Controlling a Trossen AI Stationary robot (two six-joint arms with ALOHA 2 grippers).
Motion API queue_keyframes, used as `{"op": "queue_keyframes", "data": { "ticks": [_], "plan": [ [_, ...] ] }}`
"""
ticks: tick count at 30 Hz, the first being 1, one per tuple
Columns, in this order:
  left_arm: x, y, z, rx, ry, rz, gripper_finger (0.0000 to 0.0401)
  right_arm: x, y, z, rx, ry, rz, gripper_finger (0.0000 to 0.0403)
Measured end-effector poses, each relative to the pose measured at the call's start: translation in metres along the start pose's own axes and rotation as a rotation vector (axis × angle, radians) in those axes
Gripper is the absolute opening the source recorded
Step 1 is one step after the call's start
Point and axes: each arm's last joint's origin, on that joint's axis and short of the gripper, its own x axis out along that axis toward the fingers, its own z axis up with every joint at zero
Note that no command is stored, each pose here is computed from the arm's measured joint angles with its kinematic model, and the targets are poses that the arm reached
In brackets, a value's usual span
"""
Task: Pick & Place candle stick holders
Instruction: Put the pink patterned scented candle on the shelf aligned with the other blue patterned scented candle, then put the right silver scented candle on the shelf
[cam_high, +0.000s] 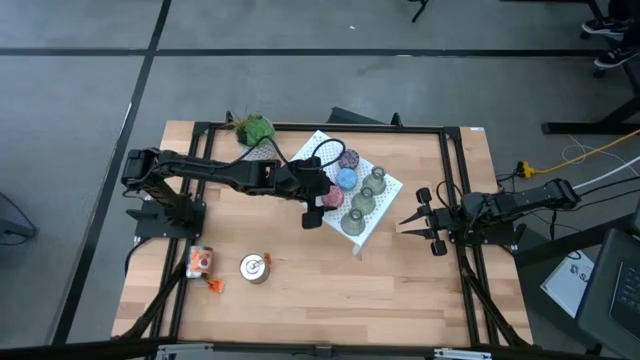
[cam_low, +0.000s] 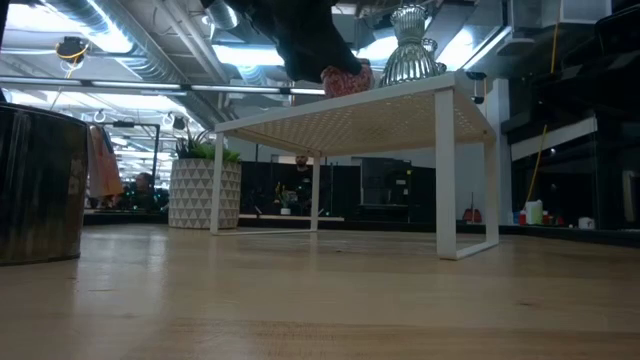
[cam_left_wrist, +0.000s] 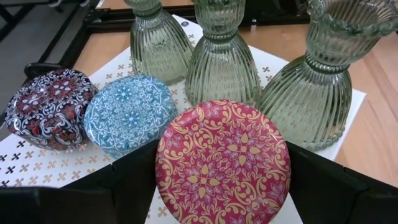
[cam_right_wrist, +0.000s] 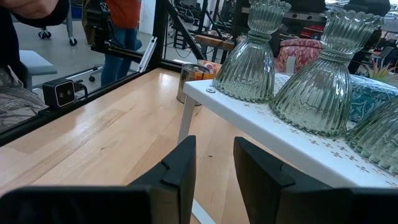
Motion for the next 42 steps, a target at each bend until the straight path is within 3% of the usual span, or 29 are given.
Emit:
{"op": "queue_keyframes", "data": {
  "ticks": [10,20,30,42],
  "plan": [
    [0.005,-0.002,-0.008,0.001,0.027,-0.035,0.0307,0.0,0.0,0.0,0.0,0.0,0.0,0.0112],
    [0.006,0.0,-0.009,0.02,0.032,0.012,0.0309,0.0,0.0,0.0,0.0,0.0,0.0,0.0112],
    [0.006,0.003,-0.01,0.016,0.038,0.031,0.0393,0.0,0.0,0.0,0.0,0.0,0.0,0.0112],
    [-0.006,-0.01,-0.004,0.059,0.008,0.074,0.04,0.0,0.0,0.0,0.0,0.0,0.0,0.0112]
  ]
}}
